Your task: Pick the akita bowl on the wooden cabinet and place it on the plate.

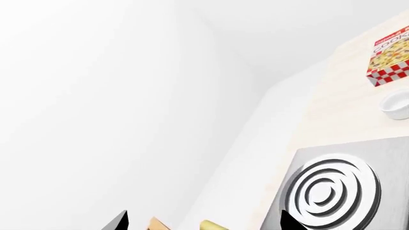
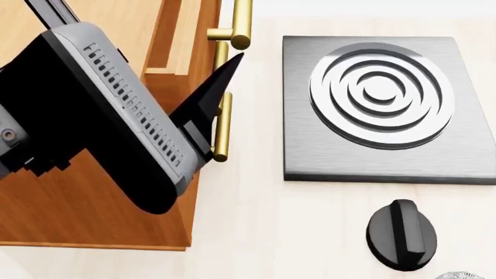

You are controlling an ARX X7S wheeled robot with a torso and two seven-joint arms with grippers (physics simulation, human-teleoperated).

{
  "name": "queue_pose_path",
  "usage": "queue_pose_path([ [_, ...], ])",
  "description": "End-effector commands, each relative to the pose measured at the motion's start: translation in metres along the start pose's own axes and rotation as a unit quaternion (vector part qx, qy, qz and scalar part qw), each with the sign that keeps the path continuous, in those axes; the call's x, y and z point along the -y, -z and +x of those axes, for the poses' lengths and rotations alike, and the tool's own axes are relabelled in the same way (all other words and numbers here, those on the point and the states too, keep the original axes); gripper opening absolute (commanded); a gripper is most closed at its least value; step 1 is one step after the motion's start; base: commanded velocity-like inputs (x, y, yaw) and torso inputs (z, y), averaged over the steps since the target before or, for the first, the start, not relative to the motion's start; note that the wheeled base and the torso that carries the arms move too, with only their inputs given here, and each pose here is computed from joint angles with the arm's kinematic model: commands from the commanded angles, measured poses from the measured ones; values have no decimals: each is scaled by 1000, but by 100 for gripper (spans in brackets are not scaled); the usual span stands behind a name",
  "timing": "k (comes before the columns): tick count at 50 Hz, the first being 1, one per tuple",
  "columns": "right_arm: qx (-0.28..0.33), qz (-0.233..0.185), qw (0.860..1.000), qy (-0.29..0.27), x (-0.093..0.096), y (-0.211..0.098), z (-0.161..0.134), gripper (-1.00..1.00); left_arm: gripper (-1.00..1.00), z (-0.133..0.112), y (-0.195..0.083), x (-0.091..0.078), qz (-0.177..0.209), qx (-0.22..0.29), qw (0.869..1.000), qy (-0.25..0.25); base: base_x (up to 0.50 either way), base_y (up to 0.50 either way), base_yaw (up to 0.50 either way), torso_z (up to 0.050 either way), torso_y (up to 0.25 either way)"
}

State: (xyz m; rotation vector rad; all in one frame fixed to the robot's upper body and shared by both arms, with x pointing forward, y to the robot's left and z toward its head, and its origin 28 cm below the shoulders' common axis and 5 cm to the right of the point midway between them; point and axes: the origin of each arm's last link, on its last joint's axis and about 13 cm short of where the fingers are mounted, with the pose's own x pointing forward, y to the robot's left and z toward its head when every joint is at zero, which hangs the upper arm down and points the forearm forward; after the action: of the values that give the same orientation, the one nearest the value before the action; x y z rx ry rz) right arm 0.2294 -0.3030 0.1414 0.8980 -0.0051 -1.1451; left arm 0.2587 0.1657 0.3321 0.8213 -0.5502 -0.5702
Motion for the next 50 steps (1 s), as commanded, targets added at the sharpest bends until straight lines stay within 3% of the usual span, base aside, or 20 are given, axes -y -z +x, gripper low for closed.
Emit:
queue_pose_path([
  [1, 10, -8, 1000, 1, -2, -5, 4, -100, 100, 0, 1, 1, -1, -1, 1000, 0, 0, 0, 0, 0, 0],
  [13, 17, -26, 1000, 0, -11, -8, 5, -100, 100, 0, 3, 2, -2, -2, 1000, 0, 0, 0, 0, 0, 1],
  [31, 4, -26, 999, 25, 4, 1, 14, -100, 100, 1, 5, 4, -4, -5, 1000, 2, 0, 0, 0, 0, 0],
  [50, -5, -36, 999, 34, 2, 7, 20, -100, 100, 0, 9, 4, -6, -8, 1000, 1, 0, 0, 0, 0, 1],
])
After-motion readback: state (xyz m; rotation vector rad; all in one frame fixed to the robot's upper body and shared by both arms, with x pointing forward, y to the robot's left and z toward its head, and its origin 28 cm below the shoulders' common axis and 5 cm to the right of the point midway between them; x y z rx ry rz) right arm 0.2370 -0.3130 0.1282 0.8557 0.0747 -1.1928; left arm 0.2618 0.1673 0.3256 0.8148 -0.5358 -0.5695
